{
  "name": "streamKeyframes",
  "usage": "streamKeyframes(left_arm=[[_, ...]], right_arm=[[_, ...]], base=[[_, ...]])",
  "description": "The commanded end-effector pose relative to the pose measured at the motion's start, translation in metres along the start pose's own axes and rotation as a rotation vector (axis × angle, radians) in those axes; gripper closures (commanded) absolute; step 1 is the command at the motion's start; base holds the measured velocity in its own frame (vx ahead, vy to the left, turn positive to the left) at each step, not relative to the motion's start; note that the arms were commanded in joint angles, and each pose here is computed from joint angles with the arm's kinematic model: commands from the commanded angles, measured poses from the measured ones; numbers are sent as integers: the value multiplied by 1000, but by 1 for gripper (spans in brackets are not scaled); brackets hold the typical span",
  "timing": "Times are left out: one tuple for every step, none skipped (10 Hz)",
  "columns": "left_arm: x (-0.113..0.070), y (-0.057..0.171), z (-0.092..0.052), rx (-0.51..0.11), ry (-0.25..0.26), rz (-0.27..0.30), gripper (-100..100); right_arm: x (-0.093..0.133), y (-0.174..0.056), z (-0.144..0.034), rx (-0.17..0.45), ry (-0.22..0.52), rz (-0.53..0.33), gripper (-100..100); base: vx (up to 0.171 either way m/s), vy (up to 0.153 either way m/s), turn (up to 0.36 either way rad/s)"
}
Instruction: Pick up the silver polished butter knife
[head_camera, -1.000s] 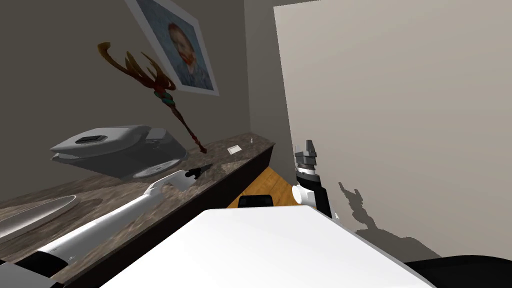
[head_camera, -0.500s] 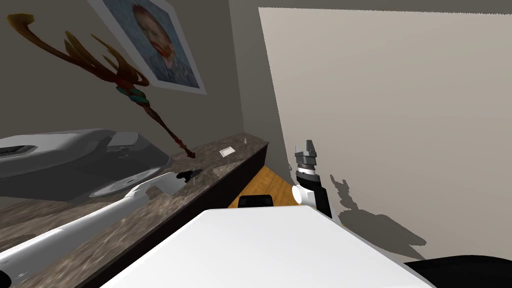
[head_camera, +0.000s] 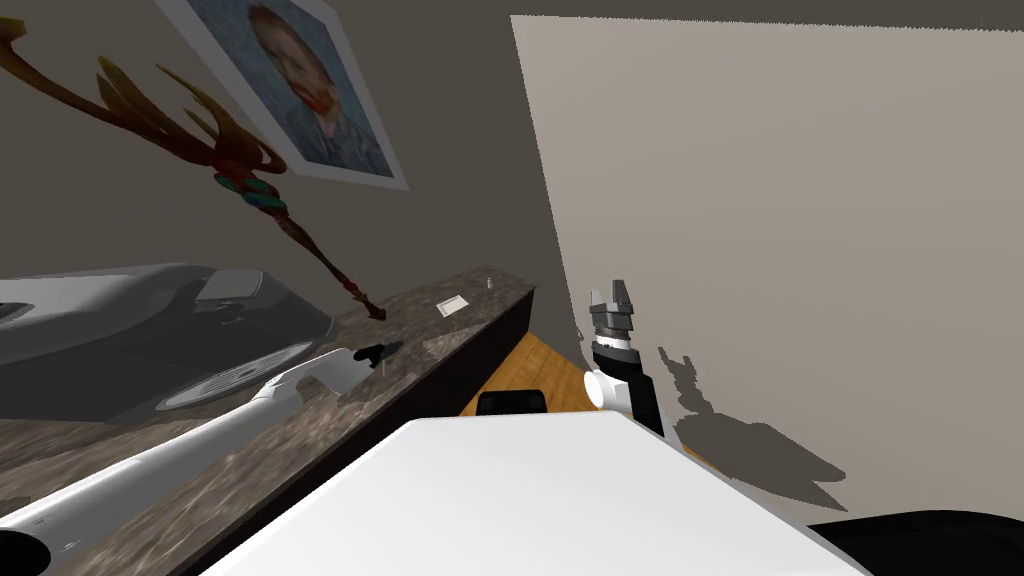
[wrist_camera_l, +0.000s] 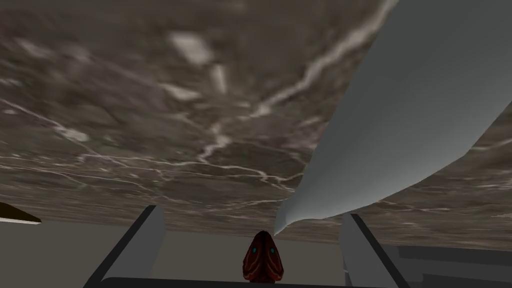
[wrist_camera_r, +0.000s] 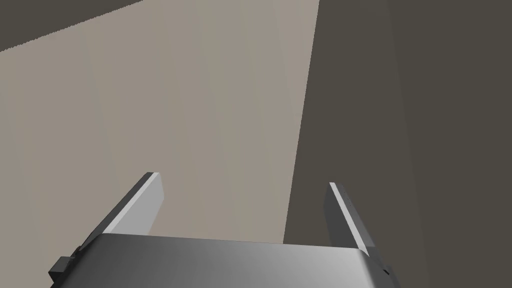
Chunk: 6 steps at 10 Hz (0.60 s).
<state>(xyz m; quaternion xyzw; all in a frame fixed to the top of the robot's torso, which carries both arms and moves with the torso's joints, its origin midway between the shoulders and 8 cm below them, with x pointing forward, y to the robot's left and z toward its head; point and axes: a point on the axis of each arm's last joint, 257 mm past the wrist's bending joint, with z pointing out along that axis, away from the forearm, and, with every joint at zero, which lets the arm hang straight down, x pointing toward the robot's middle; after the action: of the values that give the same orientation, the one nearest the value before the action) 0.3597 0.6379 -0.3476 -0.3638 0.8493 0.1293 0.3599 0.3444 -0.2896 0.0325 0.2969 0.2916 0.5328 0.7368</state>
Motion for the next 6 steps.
streamKeyframes(left_arm=[[0,0,0,0,0,0,-100],[0,0,0,0,0,1,100],[0,0,0,0,0,1,100],[0,3,1,-6,0,1,100],[0,4,1,-10,1,-1,100],[0,4,1,-9,1,0,100]], right_arm=[[0,0,0,0,0,0,0],[0,0,0,0,0,0,0],[0,0,0,0,0,0,0],[0,0,0,0,0,0,0],[0,0,0,0,0,0,0],[0,0,0,0,0,0,0]], base=[[21,23,-15],[0,0,0],[-1,6,28],[0,0,0],[0,0,0],[0,0,0]])
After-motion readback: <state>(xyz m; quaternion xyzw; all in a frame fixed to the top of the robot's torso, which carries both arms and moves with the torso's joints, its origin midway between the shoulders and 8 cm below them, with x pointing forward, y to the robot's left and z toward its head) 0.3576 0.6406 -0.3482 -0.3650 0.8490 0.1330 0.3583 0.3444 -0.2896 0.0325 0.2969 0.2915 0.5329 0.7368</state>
